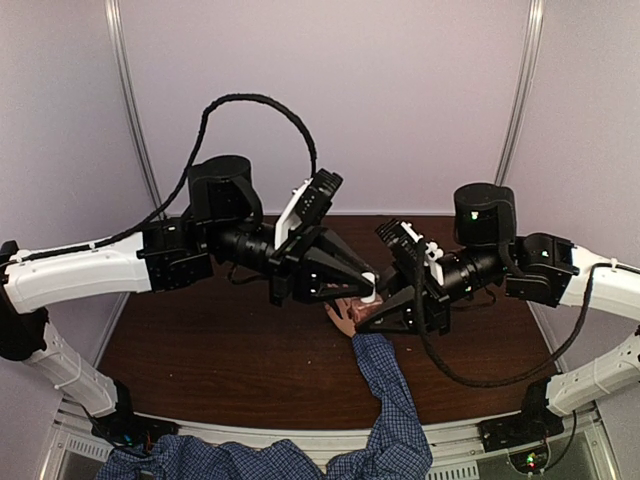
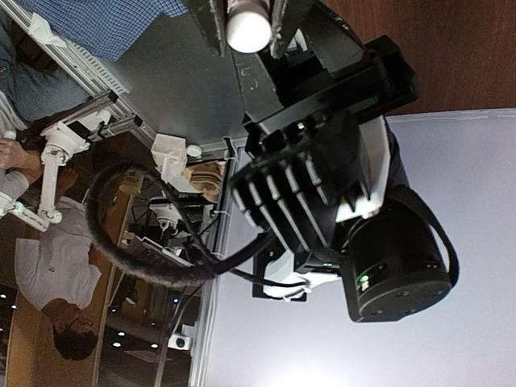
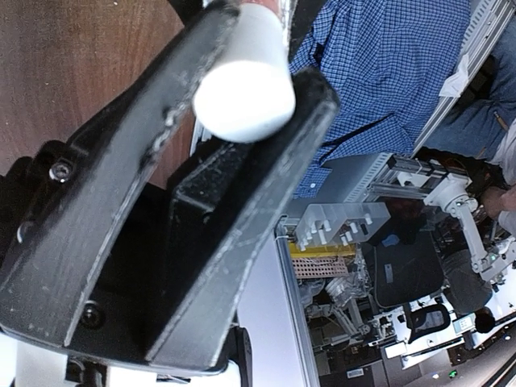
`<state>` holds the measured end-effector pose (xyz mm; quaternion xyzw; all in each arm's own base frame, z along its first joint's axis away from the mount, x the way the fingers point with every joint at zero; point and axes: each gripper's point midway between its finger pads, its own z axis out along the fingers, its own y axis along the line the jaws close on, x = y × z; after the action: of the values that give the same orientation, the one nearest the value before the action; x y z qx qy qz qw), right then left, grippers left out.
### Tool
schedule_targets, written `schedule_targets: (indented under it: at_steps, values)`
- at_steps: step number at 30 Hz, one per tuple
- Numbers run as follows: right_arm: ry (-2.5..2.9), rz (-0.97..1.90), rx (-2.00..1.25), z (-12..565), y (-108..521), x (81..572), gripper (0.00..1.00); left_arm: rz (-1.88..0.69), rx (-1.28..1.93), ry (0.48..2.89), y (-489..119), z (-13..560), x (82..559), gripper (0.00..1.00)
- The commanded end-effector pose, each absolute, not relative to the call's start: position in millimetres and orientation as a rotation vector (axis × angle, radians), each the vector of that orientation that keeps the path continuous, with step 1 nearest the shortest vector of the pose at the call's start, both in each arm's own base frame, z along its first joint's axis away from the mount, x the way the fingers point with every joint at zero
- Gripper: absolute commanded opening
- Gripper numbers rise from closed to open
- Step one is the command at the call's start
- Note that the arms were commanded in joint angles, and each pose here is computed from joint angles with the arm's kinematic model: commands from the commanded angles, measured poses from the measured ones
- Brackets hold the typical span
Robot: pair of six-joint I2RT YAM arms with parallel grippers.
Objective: Paint the nails
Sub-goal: Screw the nail polish bottle cap onto the nail polish bottle.
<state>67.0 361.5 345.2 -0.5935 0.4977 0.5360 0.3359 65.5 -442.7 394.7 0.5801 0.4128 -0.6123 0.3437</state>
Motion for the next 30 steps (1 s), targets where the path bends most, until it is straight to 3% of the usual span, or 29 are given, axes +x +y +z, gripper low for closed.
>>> schedule_targets:
  at_steps: [1,6,17,30]
  values:
    - [1.2,1.268,-1.435,379,363,86,0.0,-1.477,1.428,1.237,-437,379,88,0.24]
    - [1.357,1.11,-1.293,365,363,121,0.0,-1.29,1.26,1.273,-414,398,112,0.4]
    - [1.61,0.744,-0.95,350,345,199,0.0,-0.997,0.902,1.498,-393,383,179,0.42]
    - [1.695,0.575,-0.865,333,344,221,0.0,-1.008,0.785,1.51,-423,387,200,0.42]
